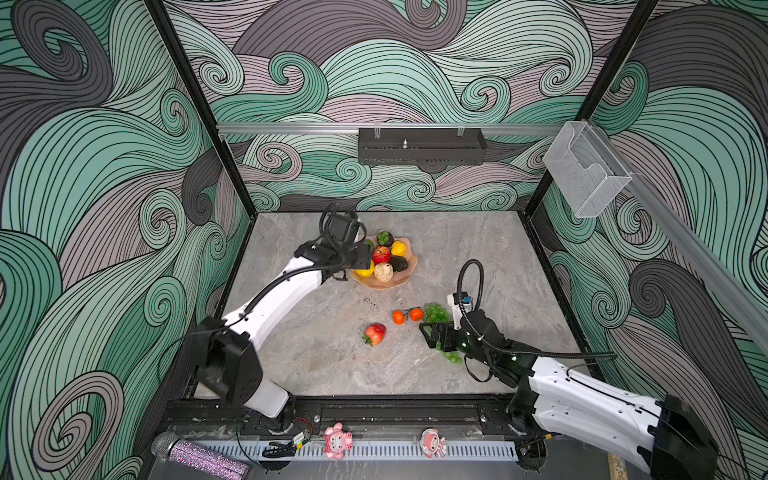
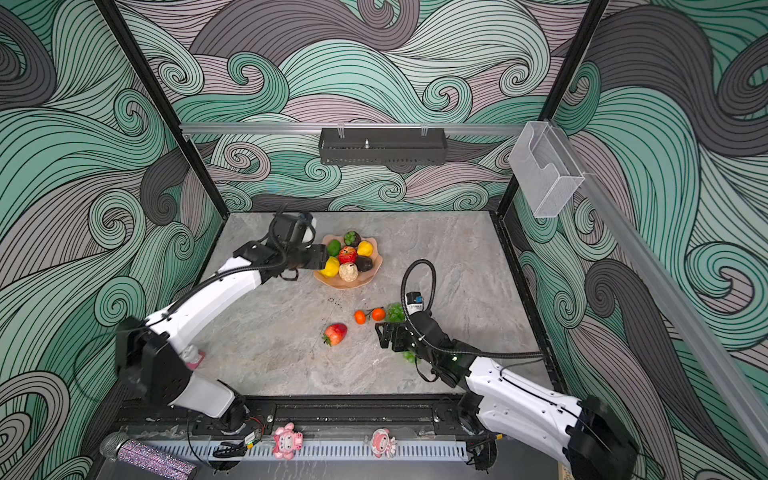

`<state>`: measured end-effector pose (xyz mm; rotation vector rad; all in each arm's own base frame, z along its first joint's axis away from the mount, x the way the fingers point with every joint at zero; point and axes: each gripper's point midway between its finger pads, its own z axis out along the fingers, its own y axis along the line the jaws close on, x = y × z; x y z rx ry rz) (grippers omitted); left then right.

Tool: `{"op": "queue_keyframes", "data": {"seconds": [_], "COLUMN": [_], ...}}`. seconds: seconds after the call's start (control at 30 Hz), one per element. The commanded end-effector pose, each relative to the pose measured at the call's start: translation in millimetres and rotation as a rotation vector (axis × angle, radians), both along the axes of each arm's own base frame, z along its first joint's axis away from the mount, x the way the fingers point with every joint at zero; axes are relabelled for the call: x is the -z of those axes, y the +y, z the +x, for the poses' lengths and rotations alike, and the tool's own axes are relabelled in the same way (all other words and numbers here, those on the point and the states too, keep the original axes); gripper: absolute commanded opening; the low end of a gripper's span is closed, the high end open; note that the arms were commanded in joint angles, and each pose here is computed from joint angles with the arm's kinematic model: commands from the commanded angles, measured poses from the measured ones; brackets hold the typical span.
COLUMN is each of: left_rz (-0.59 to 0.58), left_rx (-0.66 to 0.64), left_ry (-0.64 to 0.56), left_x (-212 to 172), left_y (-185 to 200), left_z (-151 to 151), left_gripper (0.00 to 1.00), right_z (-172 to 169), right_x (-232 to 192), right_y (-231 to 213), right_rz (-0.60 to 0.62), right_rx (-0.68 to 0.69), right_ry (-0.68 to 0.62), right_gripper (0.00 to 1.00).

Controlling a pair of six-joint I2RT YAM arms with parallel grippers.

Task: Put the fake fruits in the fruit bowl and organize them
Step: 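Move the right gripper over the red apple and close on it while left withdraws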

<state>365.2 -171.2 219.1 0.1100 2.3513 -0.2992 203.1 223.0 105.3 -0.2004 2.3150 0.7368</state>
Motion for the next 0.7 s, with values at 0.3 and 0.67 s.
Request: {"op": "queue_keyframes", "data": {"seconds": [0.3,0.67], "left_rz": [-0.257,-0.259], "left_rx": [-0.237,-0.287], "left_ry": [-0.270,-0.341], "left_x": [20,50], "left_y": [84,117], "left_z": [-106,-149], "left_gripper": [0.82,0.88], "right_z": [-10,-13], "right_x": [32,65], "right_y": [48,66], "right_rz": [-0.393,-0.615], "right_rx": [-0.194,-0.186], "right_ry": [0.057,0.160], "right_gripper": [0.92,0.89]}}
